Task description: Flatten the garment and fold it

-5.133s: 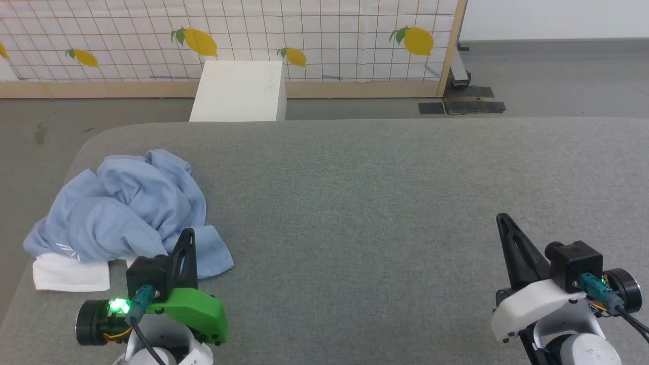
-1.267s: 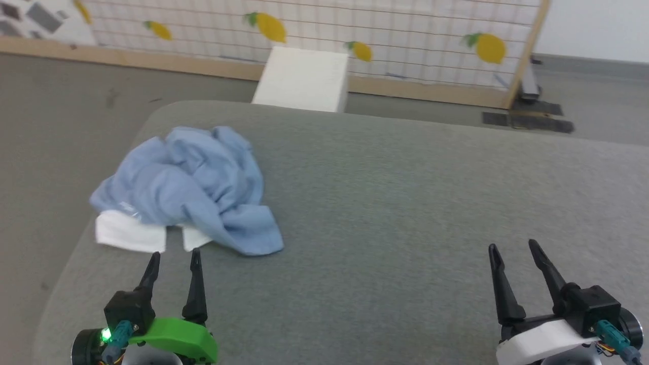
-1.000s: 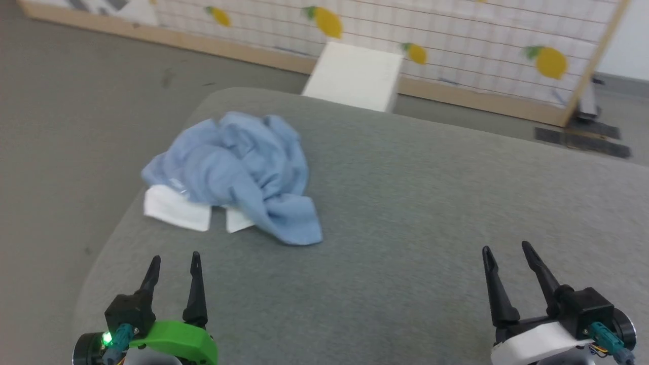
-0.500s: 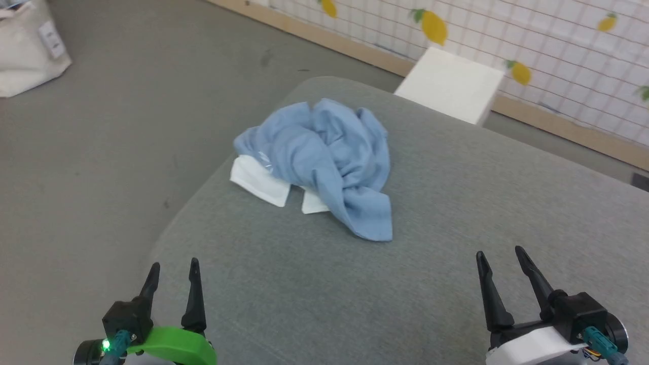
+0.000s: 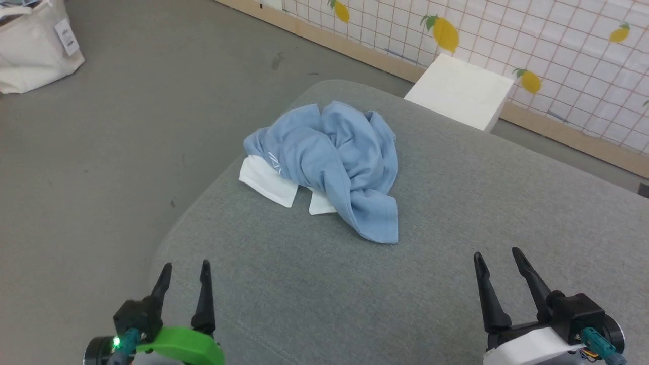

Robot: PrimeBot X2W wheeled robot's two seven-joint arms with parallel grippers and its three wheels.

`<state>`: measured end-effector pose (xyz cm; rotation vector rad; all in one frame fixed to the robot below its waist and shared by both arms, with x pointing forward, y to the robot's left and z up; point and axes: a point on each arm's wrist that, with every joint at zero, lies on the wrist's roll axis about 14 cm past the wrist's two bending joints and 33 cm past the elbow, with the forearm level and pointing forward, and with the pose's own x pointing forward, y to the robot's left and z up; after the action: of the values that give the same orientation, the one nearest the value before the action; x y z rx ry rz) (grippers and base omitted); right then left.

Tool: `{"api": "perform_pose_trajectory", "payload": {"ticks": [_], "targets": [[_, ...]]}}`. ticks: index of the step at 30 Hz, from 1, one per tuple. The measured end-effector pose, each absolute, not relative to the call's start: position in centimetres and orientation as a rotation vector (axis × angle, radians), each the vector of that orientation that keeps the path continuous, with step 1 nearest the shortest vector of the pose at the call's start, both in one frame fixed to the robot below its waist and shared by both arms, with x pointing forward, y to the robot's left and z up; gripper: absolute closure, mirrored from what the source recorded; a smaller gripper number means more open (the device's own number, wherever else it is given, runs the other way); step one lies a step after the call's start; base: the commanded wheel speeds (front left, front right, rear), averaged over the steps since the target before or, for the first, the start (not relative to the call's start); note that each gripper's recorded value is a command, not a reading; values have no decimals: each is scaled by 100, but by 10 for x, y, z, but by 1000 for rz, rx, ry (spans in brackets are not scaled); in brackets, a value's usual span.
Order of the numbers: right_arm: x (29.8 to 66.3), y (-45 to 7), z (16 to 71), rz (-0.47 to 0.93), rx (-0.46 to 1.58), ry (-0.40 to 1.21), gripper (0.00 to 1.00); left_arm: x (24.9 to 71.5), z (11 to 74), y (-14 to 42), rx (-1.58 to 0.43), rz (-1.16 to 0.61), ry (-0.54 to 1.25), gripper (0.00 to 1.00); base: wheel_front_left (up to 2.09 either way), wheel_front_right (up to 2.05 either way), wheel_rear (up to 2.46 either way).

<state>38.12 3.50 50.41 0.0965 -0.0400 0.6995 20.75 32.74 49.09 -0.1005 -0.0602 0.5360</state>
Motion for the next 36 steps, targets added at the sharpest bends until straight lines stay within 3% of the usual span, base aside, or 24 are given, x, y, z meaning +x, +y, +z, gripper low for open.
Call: {"api": "perform_pose_trajectory", "payload": {"ticks": [9,17,20,25,29,36], "targets": [[385,22,500,662,87,-39,0,288,558,337,-80,405,-218,0,0,0,0],[410,3,502,594,58,-52,0,386,589,349,-135,306,-149,0,0,0,0],[416,-10,494,556,48,-31,0,425,585,342,-152,249,-40,0,0,0,0],[427,-37,484,476,44,-8,0,467,536,333,-181,191,287,0,0,0,0],[432,-60,472,412,37,18,0,476,477,319,-203,156,612,0,0,0,0],[435,-87,445,336,32,88,0,473,403,285,-159,74,1004,0,0,0,0]]}}
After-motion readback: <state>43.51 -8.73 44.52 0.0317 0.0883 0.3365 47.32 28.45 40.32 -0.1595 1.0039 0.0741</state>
